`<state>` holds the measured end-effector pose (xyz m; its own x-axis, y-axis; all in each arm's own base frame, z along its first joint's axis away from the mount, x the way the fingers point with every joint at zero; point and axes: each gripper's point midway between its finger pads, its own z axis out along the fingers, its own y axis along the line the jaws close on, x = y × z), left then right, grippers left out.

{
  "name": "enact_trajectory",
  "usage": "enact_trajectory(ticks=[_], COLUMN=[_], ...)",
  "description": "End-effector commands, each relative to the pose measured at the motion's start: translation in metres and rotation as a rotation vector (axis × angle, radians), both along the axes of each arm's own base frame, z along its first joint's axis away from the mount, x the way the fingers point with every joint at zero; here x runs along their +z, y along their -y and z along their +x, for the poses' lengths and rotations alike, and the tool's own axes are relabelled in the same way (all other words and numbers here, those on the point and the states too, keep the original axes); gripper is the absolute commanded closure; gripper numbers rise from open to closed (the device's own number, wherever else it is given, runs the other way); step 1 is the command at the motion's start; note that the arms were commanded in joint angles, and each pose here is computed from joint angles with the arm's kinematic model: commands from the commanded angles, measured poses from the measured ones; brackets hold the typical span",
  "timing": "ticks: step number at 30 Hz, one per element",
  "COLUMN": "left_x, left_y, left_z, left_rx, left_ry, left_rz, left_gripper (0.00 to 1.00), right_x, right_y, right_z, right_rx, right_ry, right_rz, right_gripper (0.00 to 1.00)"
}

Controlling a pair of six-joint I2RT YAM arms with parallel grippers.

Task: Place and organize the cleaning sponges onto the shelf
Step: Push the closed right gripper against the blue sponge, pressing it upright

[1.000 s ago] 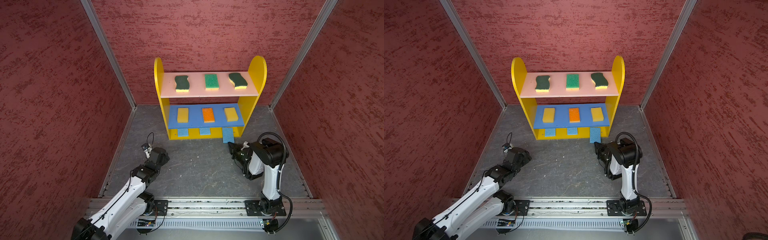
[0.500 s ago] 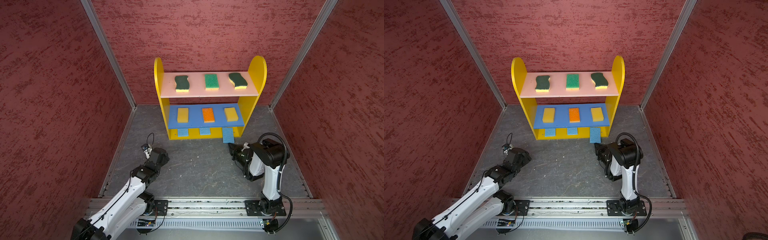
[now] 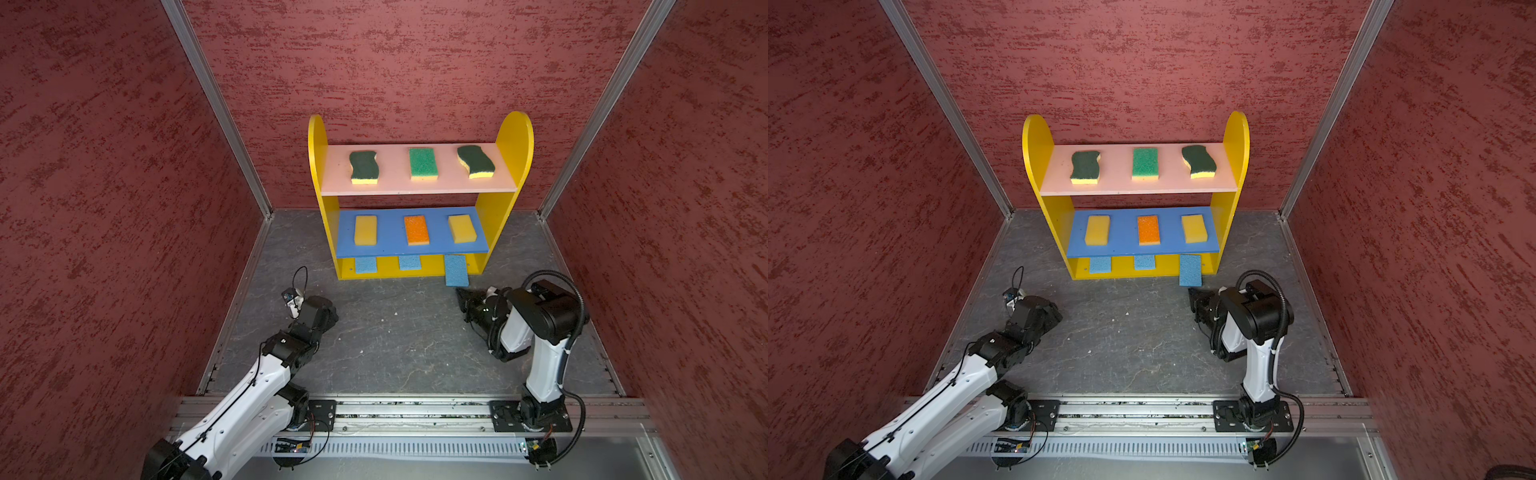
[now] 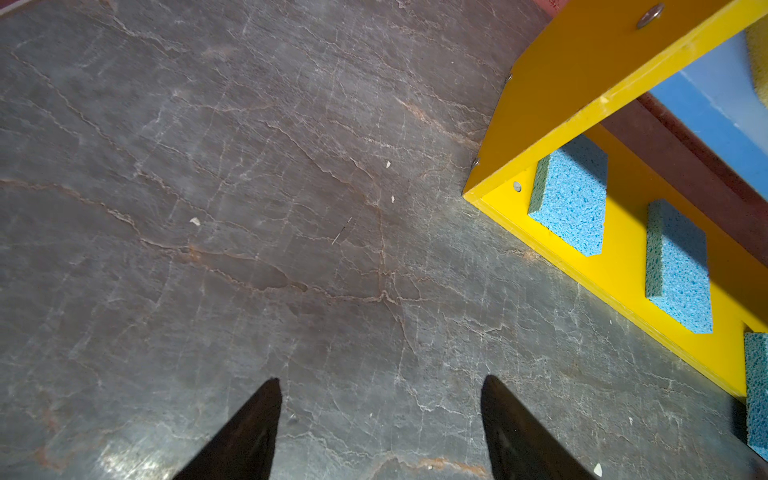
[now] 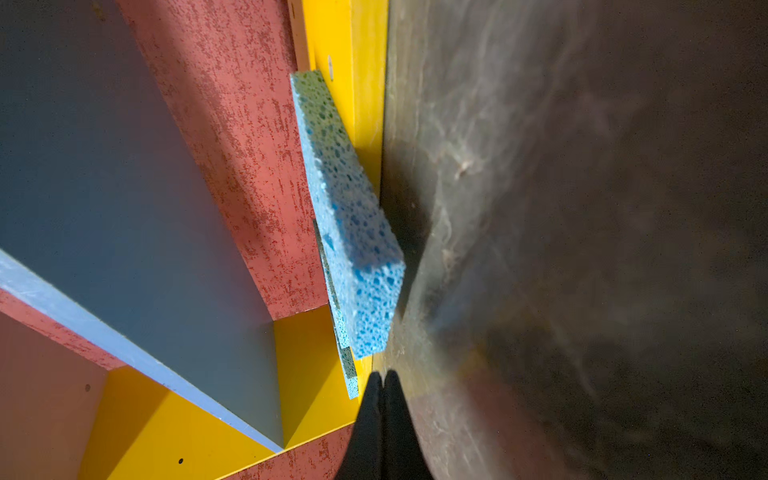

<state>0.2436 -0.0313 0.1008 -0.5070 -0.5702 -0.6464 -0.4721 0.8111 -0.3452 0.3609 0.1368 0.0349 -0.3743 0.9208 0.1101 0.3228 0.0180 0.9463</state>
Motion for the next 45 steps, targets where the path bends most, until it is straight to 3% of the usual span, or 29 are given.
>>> enact_trajectory(ticks=[1,8,18,25,45], left_x=[0.007,0.006,0.006,0.006,-0.001], left_y=[0.000,0.000,0.002,0.001,0.002], left_z=[0.002,0.003,0.006,0.007,0.006], left_rx=[0.010,0.013,0.013,0.014,0.011], left_ry=[0.012,0.009,0.002,-0.001,-0.018], left_rz=[-0.002,0.003,0.004,0.009,0.010], left_gripper=[0.24,0.24,0.24,0.24,0.24], right_x=[-0.016,-0.027,-0.036,-0.044,-0.040], right_y=[0.000,-0.001,-0.003,0.001,0.008], right_z=[-0.004,0.000,0.007,0.008,0.009], right_rx=[-0.005,-0.022,-0.035,-0.063,-0.095], right_ry=[-0.074,-0.085,-0.138,-0.159,-0.115], right_rz=[-0.018,0.006,-0.080,-0.076,-0.067], right_gripper=[1.00,1.00,1.00,1.00,1.00])
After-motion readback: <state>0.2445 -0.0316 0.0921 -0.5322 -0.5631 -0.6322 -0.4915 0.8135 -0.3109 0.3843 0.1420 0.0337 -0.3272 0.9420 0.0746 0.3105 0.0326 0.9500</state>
